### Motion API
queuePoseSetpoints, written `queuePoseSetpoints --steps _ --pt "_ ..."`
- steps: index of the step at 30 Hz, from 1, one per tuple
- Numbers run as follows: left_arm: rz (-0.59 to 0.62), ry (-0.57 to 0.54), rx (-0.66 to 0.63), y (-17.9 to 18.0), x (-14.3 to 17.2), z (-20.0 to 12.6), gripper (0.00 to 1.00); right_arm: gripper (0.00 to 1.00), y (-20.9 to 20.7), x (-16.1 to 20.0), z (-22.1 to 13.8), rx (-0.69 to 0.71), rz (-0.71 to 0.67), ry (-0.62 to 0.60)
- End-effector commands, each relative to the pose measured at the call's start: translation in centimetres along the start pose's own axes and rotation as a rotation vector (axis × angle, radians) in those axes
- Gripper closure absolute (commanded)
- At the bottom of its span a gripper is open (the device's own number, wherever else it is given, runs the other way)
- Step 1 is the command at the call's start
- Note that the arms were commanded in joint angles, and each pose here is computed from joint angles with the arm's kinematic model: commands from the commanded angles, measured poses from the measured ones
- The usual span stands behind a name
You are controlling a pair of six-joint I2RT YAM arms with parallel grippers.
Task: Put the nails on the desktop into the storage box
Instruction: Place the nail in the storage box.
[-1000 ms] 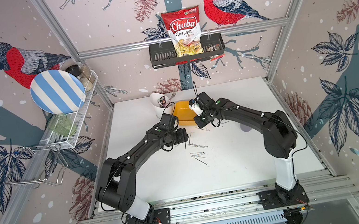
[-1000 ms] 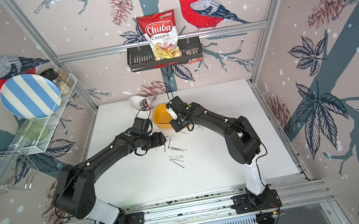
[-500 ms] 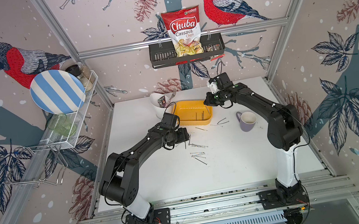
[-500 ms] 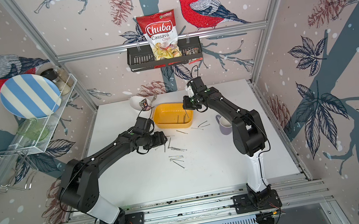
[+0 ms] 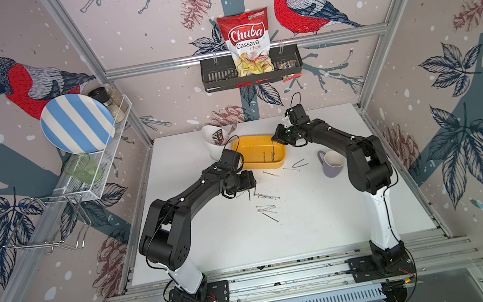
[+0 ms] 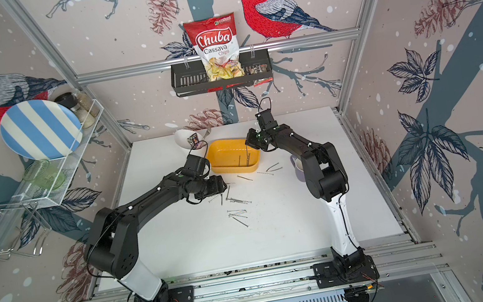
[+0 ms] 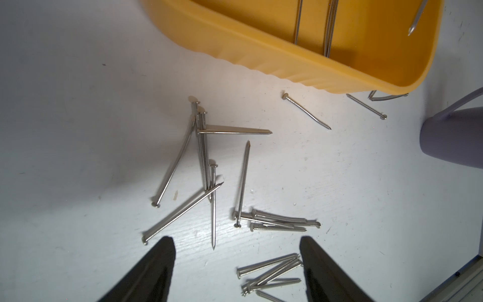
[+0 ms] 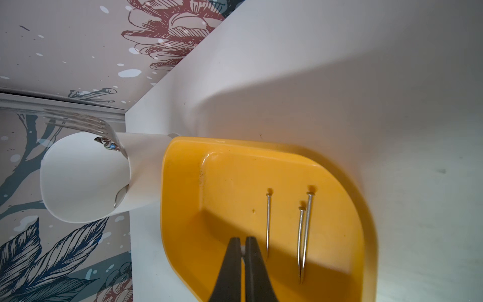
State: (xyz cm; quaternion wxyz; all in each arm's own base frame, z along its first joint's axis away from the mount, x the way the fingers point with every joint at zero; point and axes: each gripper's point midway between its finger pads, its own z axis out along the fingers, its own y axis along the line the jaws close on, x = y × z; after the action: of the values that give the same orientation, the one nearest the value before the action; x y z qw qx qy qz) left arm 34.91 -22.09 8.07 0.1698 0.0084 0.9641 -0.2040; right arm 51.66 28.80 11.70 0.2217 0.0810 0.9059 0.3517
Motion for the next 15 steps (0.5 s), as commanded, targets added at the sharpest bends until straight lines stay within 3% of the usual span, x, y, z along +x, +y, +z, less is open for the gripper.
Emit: queuePoseSetpoints --steps 1,9,15 --pt "0.026 0.008 -0.009 0.1 -0.4 0.0 0.22 0.93 0.0 -0.4 1.1 -0.017 0.035 -0.020" --pt "0.035 0.031 -0.006 0.1 -0.6 0.9 0.22 0.91 -1.5 1.8 3.3 0.020 0.050 0.032" --pt "0.035 0.036 0.001 0.1 -0.6 1.2 0.22 0.83 -2.5 2.5 3.8 0.047 0.052 0.050"
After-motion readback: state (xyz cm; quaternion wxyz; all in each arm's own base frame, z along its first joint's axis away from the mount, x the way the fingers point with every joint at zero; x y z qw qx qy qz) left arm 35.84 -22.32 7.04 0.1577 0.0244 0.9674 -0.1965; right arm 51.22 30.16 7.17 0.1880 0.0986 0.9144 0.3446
